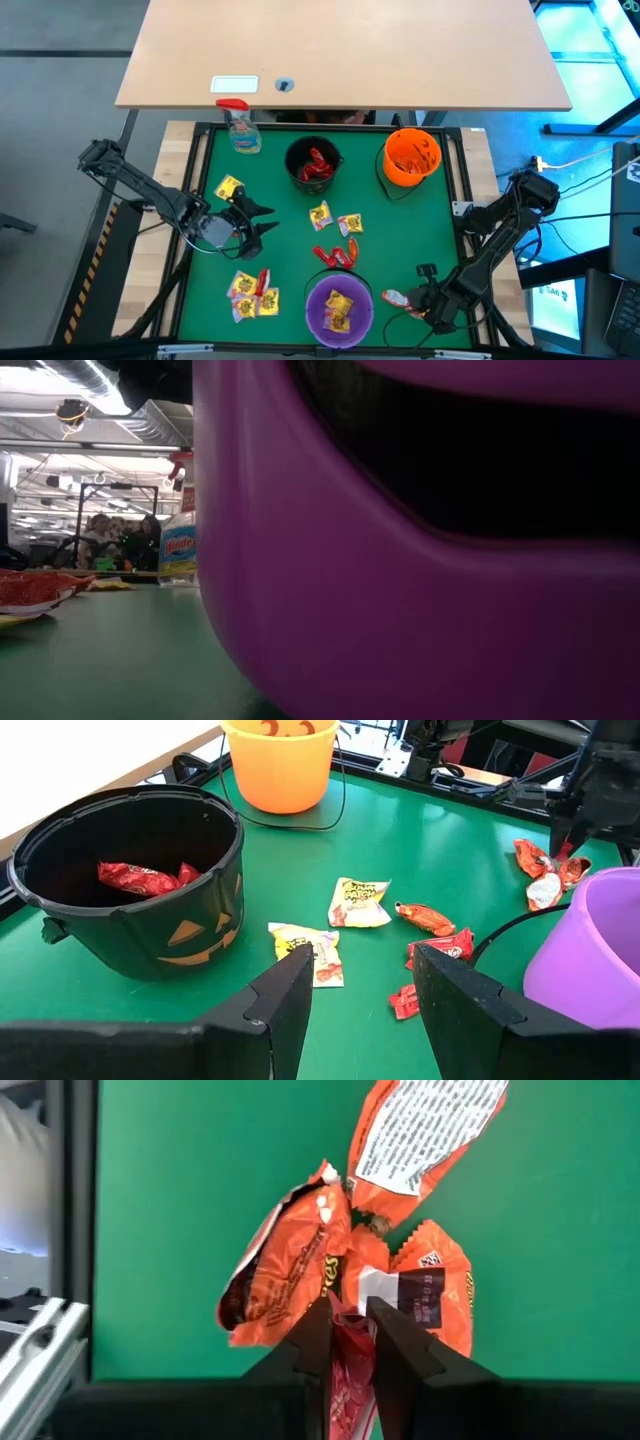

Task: Sort candy
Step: Put the red chocolate into the black bucket

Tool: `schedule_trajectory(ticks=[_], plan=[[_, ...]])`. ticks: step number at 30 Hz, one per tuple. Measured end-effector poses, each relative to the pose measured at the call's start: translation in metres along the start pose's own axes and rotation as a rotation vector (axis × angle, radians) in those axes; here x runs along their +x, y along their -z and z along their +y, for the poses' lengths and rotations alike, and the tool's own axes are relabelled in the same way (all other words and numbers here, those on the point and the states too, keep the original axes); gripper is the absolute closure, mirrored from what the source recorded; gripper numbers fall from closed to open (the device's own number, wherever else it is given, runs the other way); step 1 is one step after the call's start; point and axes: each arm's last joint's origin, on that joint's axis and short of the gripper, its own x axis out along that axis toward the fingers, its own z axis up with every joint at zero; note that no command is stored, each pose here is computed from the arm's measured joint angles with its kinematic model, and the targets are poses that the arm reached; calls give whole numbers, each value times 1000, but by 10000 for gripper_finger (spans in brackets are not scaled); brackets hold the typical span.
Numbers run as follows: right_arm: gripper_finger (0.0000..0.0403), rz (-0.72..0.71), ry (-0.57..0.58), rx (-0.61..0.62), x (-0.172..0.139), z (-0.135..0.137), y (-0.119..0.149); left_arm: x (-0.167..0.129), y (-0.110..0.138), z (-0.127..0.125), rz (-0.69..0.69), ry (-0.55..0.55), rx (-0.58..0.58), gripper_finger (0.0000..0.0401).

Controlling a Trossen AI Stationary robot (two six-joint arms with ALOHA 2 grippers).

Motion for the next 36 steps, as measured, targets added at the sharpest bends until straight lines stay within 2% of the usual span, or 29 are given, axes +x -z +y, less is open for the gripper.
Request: schedule_trajectory(ticks=[8, 13, 19, 23, 28, 36], plan=[[360, -94, 43, 11, -15, -6, -2, 0, 0, 0, 0, 0, 0, 238], [360, -178, 100, 56, -27, -20, -10, 0, 0, 0, -1, 0, -1, 238], [361, -263, 160, 51, -39, -41, -25, 0, 0, 0, -1, 0, 0, 238], [361, -326, 234, 47, -49, -62, -37, 0, 0, 0, -1, 0, 0, 238], [361, -448, 381, 49, -66, -97, -56, 0, 0, 0, -1, 0, 0, 238], [361, -820, 506, 34, -107, -163, -105, 0, 0, 0, -1, 0, -1, 238]])
